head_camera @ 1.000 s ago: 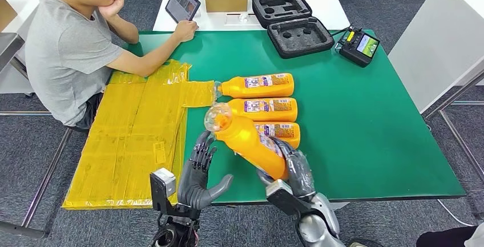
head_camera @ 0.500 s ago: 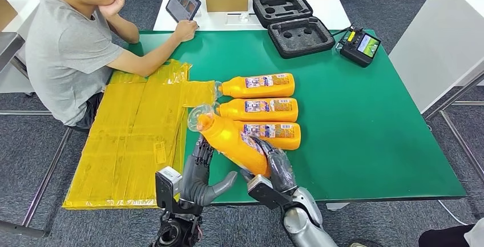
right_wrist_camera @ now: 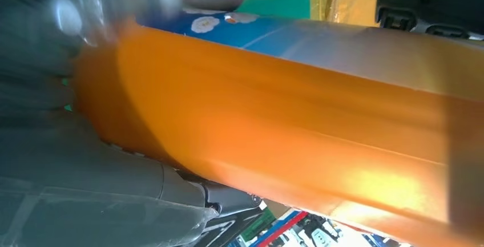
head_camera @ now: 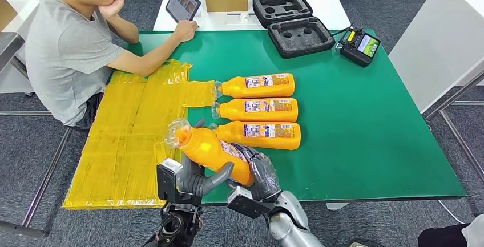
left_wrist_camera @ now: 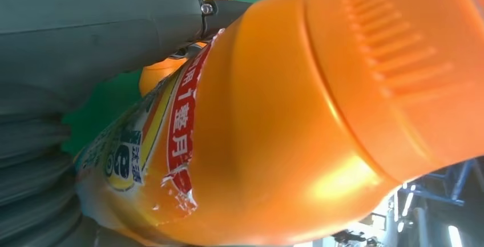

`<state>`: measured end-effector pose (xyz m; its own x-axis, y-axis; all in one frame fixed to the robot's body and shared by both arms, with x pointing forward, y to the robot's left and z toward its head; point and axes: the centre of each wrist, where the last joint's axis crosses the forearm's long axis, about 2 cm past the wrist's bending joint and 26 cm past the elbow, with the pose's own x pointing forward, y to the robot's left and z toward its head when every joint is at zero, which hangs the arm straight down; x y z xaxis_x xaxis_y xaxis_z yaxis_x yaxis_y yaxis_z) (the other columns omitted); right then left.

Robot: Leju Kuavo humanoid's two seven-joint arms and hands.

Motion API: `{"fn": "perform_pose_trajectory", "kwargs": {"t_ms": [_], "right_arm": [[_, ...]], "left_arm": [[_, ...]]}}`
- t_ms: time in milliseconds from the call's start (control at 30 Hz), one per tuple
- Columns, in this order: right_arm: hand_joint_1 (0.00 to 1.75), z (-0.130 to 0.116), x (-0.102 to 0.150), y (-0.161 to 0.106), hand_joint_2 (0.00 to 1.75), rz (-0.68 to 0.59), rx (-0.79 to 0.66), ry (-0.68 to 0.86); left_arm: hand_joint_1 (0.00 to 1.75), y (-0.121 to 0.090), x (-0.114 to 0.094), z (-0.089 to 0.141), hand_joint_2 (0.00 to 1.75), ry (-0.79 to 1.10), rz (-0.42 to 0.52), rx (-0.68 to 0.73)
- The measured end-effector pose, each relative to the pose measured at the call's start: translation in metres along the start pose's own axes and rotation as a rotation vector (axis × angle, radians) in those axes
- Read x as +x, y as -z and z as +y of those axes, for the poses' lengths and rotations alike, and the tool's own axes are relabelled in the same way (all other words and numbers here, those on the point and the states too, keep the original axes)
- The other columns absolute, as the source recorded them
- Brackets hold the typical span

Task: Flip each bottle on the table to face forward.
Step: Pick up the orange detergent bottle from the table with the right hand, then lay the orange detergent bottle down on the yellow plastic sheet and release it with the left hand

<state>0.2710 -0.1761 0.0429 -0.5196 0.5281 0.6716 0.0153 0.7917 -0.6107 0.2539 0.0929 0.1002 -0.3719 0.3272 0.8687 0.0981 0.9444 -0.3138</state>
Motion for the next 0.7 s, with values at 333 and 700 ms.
{"fn": "perform_pose_trajectory", "kwargs": {"t_ms": [333,700], "right_arm": [[1.68,0.0060,0.0028,0.0021,1.75,-0.004,0.015,0.008],[0.88,0.0075,0.0035,0.0037,1.75,-0.004,0.016,-0.001]], "left_arm": [[0.39,0.0000,-0.0040,0.0021,1.75,0.013,0.012,0.013],[1.75,0.0007,-0.0040,0.0013,1.75,0.000,0.009,-0.011]]}}
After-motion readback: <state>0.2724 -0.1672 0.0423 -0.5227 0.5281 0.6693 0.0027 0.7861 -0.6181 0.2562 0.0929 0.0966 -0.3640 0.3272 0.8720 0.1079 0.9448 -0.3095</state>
